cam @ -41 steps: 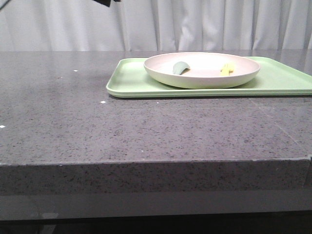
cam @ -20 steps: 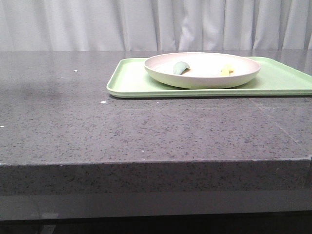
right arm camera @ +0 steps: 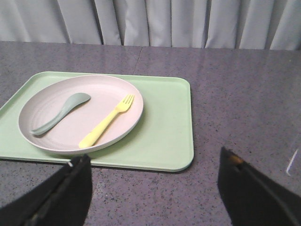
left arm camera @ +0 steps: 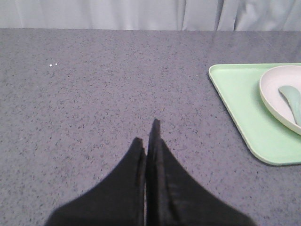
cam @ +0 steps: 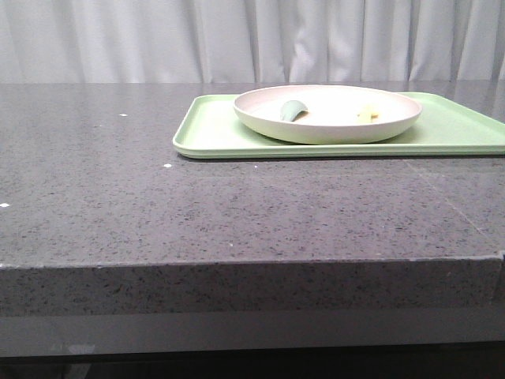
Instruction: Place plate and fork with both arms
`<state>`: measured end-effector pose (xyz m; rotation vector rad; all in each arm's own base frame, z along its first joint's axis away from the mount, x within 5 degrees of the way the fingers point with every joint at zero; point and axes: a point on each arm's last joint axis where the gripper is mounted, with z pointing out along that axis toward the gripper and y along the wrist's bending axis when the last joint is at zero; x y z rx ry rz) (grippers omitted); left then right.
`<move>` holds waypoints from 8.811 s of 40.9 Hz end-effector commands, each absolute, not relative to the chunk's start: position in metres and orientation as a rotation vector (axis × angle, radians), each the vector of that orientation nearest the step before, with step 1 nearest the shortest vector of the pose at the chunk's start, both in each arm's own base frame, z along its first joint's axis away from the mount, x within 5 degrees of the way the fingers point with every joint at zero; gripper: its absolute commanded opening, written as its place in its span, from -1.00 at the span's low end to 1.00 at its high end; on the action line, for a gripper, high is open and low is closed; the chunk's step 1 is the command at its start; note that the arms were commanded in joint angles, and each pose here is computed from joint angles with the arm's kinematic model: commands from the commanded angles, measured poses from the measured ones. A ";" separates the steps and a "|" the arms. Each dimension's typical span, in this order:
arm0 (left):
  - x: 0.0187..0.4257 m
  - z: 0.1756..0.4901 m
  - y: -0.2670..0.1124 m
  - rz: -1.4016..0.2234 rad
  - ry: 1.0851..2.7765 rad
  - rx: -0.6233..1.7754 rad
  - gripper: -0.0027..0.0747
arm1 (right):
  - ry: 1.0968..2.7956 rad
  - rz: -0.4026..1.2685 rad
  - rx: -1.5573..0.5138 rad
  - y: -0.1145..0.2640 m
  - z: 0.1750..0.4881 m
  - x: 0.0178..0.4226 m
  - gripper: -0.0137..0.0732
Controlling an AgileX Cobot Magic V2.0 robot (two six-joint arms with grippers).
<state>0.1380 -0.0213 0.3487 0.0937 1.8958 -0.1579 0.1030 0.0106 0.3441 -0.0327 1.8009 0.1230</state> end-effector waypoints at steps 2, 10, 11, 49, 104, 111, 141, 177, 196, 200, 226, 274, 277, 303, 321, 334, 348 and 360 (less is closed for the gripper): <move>0.109 0.349 -0.017 -0.170 1.734 0.071 -0.98 | 1.688 0.125 -0.037 0.011 0.363 0.105 0.65; 0.072 0.329 -0.012 -0.175 1.639 0.069 -0.98 | 1.677 0.159 -0.016 0.012 0.364 0.108 0.65; 0.068 0.328 -0.011 -0.176 1.624 0.068 -0.98 | 1.685 0.167 -0.011 0.013 0.363 0.110 0.65; 0.059 0.326 -0.010 -0.177 1.591 0.067 -0.98 | 2.289 0.364 -0.142 0.102 0.349 0.339 0.65; 0.059 0.326 -0.010 -0.177 1.591 0.067 -0.98 | 2.451 0.359 -0.033 0.108 0.293 0.411 -0.25; 0.059 0.326 -0.010 -0.177 1.591 0.067 -0.98 | 2.448 0.359 -0.033 0.108 0.293 0.412 -0.43; 0.059 0.326 -0.010 -0.177 1.591 0.067 -0.98 | 2.271 0.355 0.001 0.088 0.348 0.395 -0.66; 0.059 0.326 -0.010 -0.177 1.591 0.067 -0.98 | 2.441 0.091 0.102 0.015 0.299 0.420 -0.65; 0.059 0.326 -0.010 -0.177 1.591 0.067 -0.98 | 2.493 0.088 0.104 0.015 0.289 0.421 -0.26; 0.059 0.326 -0.010 -0.177 1.591 0.067 -0.98 | 2.494 0.088 0.104 0.015 0.289 0.421 -0.08; 0.059 0.326 -0.010 -0.177 1.591 0.067 -0.98 | 2.305 0.100 0.094 0.013 0.375 0.373 -0.45; 0.059 0.326 -0.010 -0.177 1.591 0.067 -0.98 | 1.715 0.097 -0.009 0.006 0.309 0.092 -0.84; 0.059 0.326 -0.010 -0.177 1.591 0.067 -0.98 | 1.677 0.099 -0.009 0.006 0.304 0.080 -0.84; 0.059 0.326 -0.010 -0.177 1.591 0.067 -0.98 | 1.560 0.102 -0.008 0.005 0.304 0.063 -0.84; 0.059 0.326 -0.010 -0.177 1.591 0.067 -0.98 | 1.560 0.102 -0.008 0.005 0.304 0.063 -0.84; 0.060 0.325 -0.010 -0.177 1.586 0.066 -0.98 | 1.560 0.102 -0.008 0.005 0.304 0.063 -0.84; 0.052 0.289 -0.006 -0.133 1.457 0.049 -0.98 | 1.560 0.102 -0.008 0.005 0.304 0.063 -0.84; 0.048 0.239 -0.003 -0.083 1.495 0.006 -0.98 | 1.560 0.102 -0.008 0.005 0.304 0.063 -0.84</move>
